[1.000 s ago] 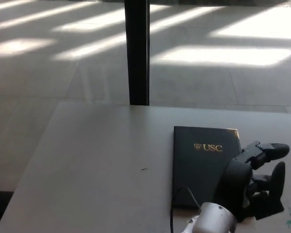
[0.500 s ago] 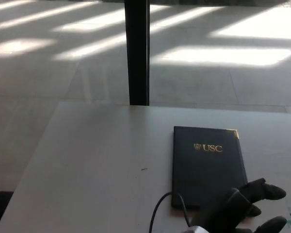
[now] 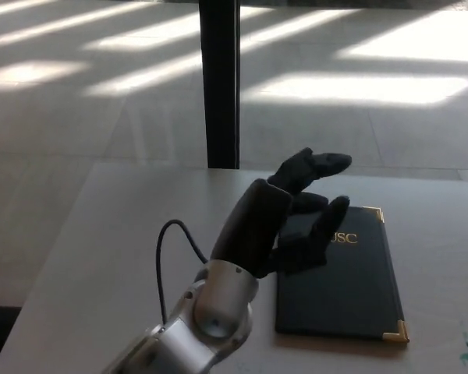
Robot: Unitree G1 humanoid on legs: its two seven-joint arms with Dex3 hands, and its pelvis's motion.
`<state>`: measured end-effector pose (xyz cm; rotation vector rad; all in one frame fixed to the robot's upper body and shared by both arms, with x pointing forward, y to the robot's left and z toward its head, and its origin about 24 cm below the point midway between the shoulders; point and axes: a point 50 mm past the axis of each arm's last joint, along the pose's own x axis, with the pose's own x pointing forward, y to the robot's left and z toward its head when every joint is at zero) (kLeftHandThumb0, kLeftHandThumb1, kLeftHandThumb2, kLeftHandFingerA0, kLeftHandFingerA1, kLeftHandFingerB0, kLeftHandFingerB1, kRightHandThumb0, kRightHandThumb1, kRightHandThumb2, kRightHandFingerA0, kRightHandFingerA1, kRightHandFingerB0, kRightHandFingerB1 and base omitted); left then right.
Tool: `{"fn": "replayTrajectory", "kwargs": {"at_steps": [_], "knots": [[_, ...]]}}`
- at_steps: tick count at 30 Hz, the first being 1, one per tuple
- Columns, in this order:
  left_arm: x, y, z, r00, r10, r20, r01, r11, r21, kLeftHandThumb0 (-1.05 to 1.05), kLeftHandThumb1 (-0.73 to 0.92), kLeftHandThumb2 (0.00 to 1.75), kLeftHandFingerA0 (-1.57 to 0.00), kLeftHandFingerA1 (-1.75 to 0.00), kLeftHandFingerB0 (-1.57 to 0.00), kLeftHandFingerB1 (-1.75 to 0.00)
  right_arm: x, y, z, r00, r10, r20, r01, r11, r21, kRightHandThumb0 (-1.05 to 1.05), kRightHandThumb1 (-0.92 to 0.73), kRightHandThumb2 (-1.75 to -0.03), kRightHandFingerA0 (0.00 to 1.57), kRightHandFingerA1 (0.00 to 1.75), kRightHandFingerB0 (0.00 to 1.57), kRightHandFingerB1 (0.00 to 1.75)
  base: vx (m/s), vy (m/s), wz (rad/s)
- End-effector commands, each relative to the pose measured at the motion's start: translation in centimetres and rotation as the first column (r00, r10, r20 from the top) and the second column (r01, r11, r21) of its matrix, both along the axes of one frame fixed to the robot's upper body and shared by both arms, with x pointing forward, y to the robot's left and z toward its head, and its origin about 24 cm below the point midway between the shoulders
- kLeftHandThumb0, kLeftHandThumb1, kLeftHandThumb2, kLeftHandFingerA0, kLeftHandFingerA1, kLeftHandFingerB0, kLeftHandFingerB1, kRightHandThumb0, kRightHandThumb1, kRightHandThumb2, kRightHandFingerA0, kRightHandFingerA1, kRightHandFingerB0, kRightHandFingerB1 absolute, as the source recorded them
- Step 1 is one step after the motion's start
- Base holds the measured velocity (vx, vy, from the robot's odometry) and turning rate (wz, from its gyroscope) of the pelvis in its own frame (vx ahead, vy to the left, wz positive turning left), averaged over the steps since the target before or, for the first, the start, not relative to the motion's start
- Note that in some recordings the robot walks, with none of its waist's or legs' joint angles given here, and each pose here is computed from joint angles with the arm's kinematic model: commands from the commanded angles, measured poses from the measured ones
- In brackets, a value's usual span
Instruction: The robot uses its left hand to push the cover of the diary kept in the middle of the desk to close it
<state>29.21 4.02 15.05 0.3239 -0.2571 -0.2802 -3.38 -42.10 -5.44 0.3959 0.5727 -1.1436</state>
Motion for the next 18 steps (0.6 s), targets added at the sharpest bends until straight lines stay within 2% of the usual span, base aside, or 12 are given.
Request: {"fn": "replayTrajectory", "kwargs": {"at_steps": [1,2,4,7,8,9,11,13,14,15,16,18], "knots": [[0.1,16.6,0.5,0.906,0.408,-0.111,-0.409,0.78,-0.473,-0.81,0.92,0.93,-0.35,-0.52,-0.29,-0.48,-0.2,-0.2,0.4,1.0,0.014,-0.021,-0.015,0.999,-0.037,-0.93,-0.88,-0.66,0.63,0.83,0.58,0.6,0.0,0.0,0.0],[-0.1,18.1,-0.2,0.87,0.465,-0.165,-0.484,0.737,-0.471,-0.86,0.92,0.83,-0.48,-0.51,-0.37,-0.46,-0.2,-0.2,0.4,1.0,0.01,-0.018,-0.011,0.999,-0.036,-0.92,-0.87,-0.66,0.59,0.83,0.57,0.59,0.0,0.0,0.0],[-0.6,21.0,-1.5,0.824,0.522,-0.222,-0.56,0.685,-0.466,-0.95,0.92,0.77,-0.53,-0.56,-0.44,-0.52,-0.1,-0.4,0.4,1.0,0.0,0.004,0.0,1.0,-0.025,-0.92,-0.87,-0.66,0.61,0.78,0.53,0.54,0.0,0.0,0.0],[-1.7,24.3,-3.1,0.743,0.597,-0.304,-0.662,0.585,-0.469,-0.98,0.92,0.73,-0.52,-0.59,-0.4,-0.52,0.1,-0.7,0.5,1.0,0.006,-0.007,-0.006,1.0,-0.028,-0.93,-0.87,-0.67,0.67,0.76,0.54,0.55,0.0,0.0,0.0],[-3.7,28.4,-5.5,0.581,0.707,-0.402,-0.799,0.401,-0.449,-0.96,0.92,0.71,-0.58,-0.54,-0.43,-0.48,0.4,-0.6,0.7,1.0,0.013,-0.005,-0.013,0.999,-0.037,-0.93,-0.87,-0.66,0.67,0.77,0.58,0.57,0.0,0.0,0.0],[-4.6,30.0,-6.3,0.528,0.736,-0.424,-0.835,0.358,-0.418,-1.0,0.85,0.87,-0.55,-0.57,-0.4,-0.51,0.5,-0.6,0.7,1.0,0.003,0.003,-0.002,0.999,-0.037,-0.94,-0.85,-0.66,0.68,0.81,0.58,0.58,0.0,0.0,0.0],[-6.4,32.4,-7.4,0.471,0.748,-0.467,-0.859,0.268,-0.436,-0.95,0.92,0.74,-0.5,-0.62,-0.44,-0.57,0.6,-0.6,0.8,1.0,0.005,0.015,-0.005,0.999,-0.032,-0.94,-0.86,-0.65,0.63,0.83,0.57,0.59,0.0,0.0,0.0],[-8.3,34.4,-8.2,0.394,0.766,-0.508,-0.88,0.156,-0.448,-0.98,0.92,0.78,-0.53,-0.62,-0.46,-0.57,0.5,-0.6,0.8,1.0,0.013,0.016,-0.012,0.999,-0.03,-0.94,-0.87,-0.66,0.62,0.79,0.56,0.57,0.0,0.0,0.0],[-10.6,36.8,-9.0,0.269,0.79,-0.551,-0.901,0.004,-0.434,-0.97,0.92,0.82,-0.55,-0.64,-0.44,-0.56,0.5,-0.6,0.7,1.0,0.028,0.014,-0.028,0.999,-0.03,-0.92,-0.88,-0.66,0.64,0.76,0.53,0.54,0.0,0.0,0.0],[-10.6,36.8,-9.0,0.269,0.79,-0.551,-0.9,0.003,-0.435,-0.97,0.92,0.82,-0.55,-0.64,-0.44,-0.56,0.5,-0.6,0.7,1.0,0.028,0.014,-0.028,0.999,-0.03,-0.92,-0.88,-0.66,0.64,0.76,0.53,0.54,0.0,0.0,0.0],[-12.6,38.3,-9.6,0.163,0.808,-0.566,-0.92,-0.083,-0.384,-0.96,0.91,0.84,-0.5,-0.59,-0.44,-0.53,0.5,-0.8,0.7,1.0,0.015,0.017,-0.015,1.0,-0.024,-0.92,-0.87,-0.67,0.63,0.75,0.53,0.53,0.0,0.0,0.0],[-15.3,40.0,-10.9,0.071,0.805,-0.59,-0.929,-0.162,-0.334,-0.94,0.92,0.8,-0.56,-0.64,-0.44,-0.54,0.6,-0.5,1.0,1.0,0.016,0.023,-0.015,0.999,-0.036,-0.93,-0.87,-0.66,0.6,0.78,0.56,0.58,0.0,0.0,0.0]]}}
